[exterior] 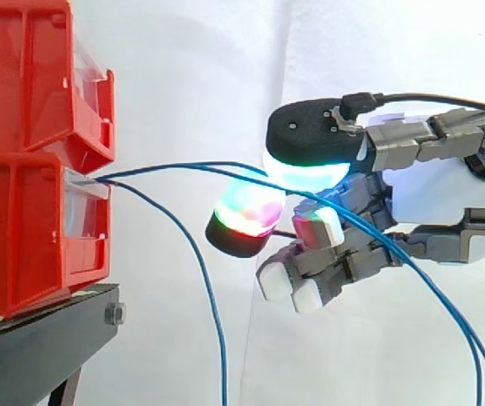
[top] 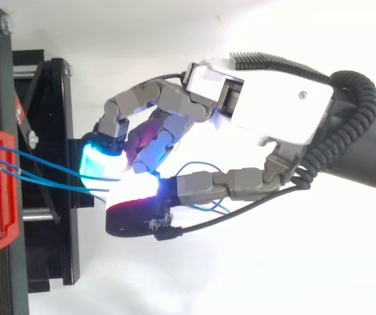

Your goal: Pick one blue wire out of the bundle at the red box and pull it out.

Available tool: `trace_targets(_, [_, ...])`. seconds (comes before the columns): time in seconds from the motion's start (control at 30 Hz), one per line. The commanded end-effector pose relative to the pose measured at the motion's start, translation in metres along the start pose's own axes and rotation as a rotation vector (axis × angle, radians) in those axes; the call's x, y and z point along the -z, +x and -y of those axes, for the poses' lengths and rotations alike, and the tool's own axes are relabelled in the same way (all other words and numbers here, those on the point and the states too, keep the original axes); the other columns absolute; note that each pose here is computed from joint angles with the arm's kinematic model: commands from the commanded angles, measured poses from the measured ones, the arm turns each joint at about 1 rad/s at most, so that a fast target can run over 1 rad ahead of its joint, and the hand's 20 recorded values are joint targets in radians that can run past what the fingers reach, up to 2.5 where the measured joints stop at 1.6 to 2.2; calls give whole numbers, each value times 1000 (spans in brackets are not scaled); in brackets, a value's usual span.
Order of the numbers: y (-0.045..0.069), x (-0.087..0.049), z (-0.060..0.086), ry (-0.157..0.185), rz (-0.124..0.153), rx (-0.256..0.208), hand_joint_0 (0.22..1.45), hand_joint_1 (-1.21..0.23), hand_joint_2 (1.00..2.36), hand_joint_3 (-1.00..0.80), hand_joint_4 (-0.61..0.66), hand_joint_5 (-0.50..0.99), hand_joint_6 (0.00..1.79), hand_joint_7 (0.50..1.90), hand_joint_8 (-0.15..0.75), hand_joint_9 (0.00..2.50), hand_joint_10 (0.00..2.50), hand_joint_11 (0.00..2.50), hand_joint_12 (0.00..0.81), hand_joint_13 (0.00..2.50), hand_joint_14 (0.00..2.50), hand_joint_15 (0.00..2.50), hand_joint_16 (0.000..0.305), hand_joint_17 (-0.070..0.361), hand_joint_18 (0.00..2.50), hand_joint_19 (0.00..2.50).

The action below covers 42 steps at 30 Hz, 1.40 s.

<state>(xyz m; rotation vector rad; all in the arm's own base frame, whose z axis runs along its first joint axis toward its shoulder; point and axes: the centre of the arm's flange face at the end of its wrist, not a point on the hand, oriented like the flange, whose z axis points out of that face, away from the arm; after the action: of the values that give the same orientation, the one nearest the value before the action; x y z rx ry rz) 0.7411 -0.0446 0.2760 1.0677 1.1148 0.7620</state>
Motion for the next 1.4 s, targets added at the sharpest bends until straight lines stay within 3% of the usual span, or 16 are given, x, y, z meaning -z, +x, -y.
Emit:
trace_targets(0.0, [1, 0, -1, -2, -1, -1, 646, -834, 1009, 2, 271, -133, 795, 795, 295, 1138, 26, 874, 404, 797, 20, 497, 64, 144, 663, 593])
trace_targets(0.53, [1, 0, -1, -3, 0, -2, 682, -921, 1018, -192, 229, -177, 853, 723, 254, 934, 28, 897, 361, 674, 22, 491, 56, 126, 548, 570])
trace_targets(0.7, [1, 0, 0, -2, -1, -1, 743, -940, 1006, -426, 219, -181, 855, 679, 249, 904, 27, 872, 361, 666, 22, 473, 55, 125, 545, 531])
trace_targets(0.83, [0, 0, -1, -3, 1, -3, 714, -925, 1001, -488, 225, -179, 853, 673, 249, 909, 28, 856, 362, 671, 20, 476, 55, 124, 543, 544])
trace_targets(1.07, [1, 0, -1, -3, 0, -2, 591, -738, 1002, -474, 200, -129, 812, 801, 260, 1045, 28, 834, 368, 715, 22, 490, 55, 125, 554, 603])
trace_targets(1.37, [0, 0, 0, 0, 0, -2, 603, -716, 1013, -302, 154, -125, 868, 834, 271, 1125, 29, 888, 373, 752, 21, 500, 54, 123, 578, 611])
